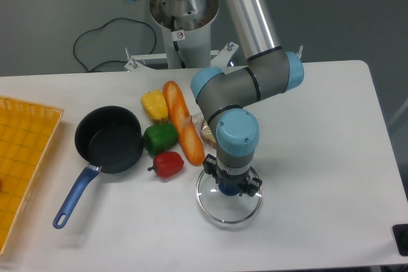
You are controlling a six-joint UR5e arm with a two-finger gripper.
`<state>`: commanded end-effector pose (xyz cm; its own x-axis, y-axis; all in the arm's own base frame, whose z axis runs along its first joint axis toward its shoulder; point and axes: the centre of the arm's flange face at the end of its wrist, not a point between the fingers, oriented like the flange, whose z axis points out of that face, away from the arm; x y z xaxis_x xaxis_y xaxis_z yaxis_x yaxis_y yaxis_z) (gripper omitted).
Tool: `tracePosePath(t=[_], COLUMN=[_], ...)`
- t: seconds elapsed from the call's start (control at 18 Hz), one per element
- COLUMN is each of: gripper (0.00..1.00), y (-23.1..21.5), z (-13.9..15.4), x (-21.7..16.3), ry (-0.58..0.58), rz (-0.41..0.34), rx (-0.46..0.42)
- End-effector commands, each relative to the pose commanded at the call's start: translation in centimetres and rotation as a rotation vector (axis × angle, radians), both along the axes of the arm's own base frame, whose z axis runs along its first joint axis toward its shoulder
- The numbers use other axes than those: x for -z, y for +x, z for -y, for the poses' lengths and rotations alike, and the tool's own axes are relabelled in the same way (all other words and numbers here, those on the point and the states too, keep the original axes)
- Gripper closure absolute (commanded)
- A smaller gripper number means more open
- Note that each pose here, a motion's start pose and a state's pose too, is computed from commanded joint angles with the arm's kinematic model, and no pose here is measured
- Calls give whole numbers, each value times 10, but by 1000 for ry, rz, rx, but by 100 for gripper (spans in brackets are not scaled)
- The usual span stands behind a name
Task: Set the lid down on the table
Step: 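Lower the glass lid flat onto the table surface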
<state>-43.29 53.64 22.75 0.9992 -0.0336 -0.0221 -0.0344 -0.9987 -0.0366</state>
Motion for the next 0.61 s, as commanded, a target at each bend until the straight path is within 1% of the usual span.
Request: tracePosePath(t=[0.61], gripper=[39], y=[-1], z=[-3], x=[7], ry=[6], rz=[-7], rx=[2])
